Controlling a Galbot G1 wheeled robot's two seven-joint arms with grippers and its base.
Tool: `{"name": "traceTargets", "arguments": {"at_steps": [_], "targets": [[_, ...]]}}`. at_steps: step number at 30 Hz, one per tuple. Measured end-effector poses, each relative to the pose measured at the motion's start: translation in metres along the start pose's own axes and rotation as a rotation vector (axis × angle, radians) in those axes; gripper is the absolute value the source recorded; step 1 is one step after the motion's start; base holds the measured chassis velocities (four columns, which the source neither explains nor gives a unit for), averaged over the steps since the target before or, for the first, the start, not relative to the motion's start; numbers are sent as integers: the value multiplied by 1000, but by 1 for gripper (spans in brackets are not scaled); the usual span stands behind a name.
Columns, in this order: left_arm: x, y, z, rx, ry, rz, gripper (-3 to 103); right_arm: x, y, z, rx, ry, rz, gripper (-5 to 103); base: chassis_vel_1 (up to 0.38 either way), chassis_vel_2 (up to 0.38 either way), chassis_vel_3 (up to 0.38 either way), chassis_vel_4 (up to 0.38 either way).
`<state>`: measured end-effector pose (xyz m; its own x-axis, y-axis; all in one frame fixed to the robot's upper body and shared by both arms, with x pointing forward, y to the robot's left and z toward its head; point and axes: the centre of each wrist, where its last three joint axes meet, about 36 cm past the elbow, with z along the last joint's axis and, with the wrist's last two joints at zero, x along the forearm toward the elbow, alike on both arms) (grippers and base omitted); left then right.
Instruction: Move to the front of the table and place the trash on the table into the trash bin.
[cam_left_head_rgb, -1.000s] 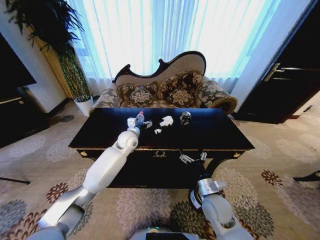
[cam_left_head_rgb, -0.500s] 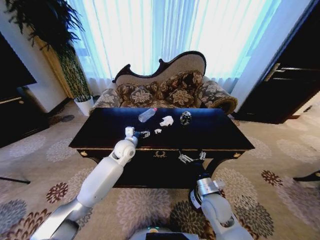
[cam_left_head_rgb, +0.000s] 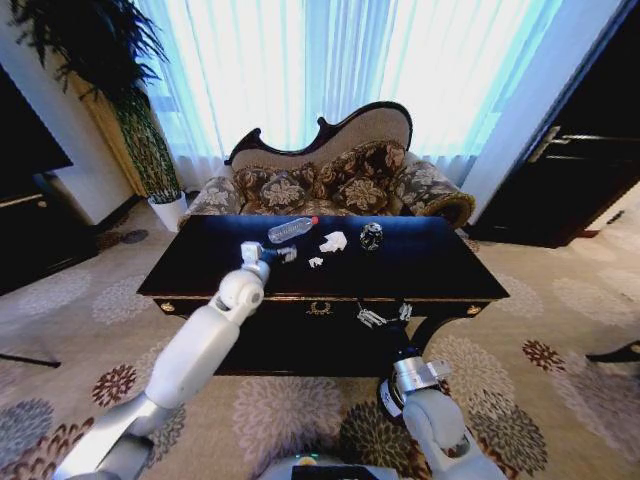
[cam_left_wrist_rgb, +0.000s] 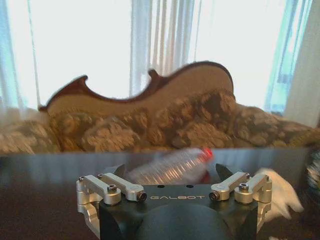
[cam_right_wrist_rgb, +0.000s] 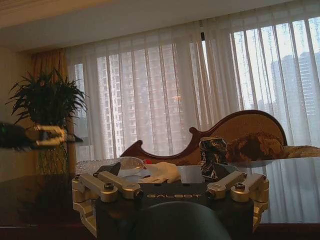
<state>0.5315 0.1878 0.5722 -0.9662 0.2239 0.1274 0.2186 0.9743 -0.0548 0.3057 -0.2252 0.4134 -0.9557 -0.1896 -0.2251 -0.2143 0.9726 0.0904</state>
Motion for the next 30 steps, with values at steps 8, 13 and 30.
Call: {"name": "traceTargets", "arguments": {"at_steps": [8, 13, 30], "targets": [[-2, 40, -30, -2, 57, -24, 100, -1, 1, 1, 3, 0, -2, 100, 0, 0, 0, 0], [-7, 81, -48, -8, 90, 59, 100, -1, 3, 2, 3, 1, -7, 100, 0, 0, 0, 0], [-82, 175, -28, 56, -20, 391, 100, 3, 4, 1, 2, -4, -8, 100, 0, 0, 0, 0]]}}
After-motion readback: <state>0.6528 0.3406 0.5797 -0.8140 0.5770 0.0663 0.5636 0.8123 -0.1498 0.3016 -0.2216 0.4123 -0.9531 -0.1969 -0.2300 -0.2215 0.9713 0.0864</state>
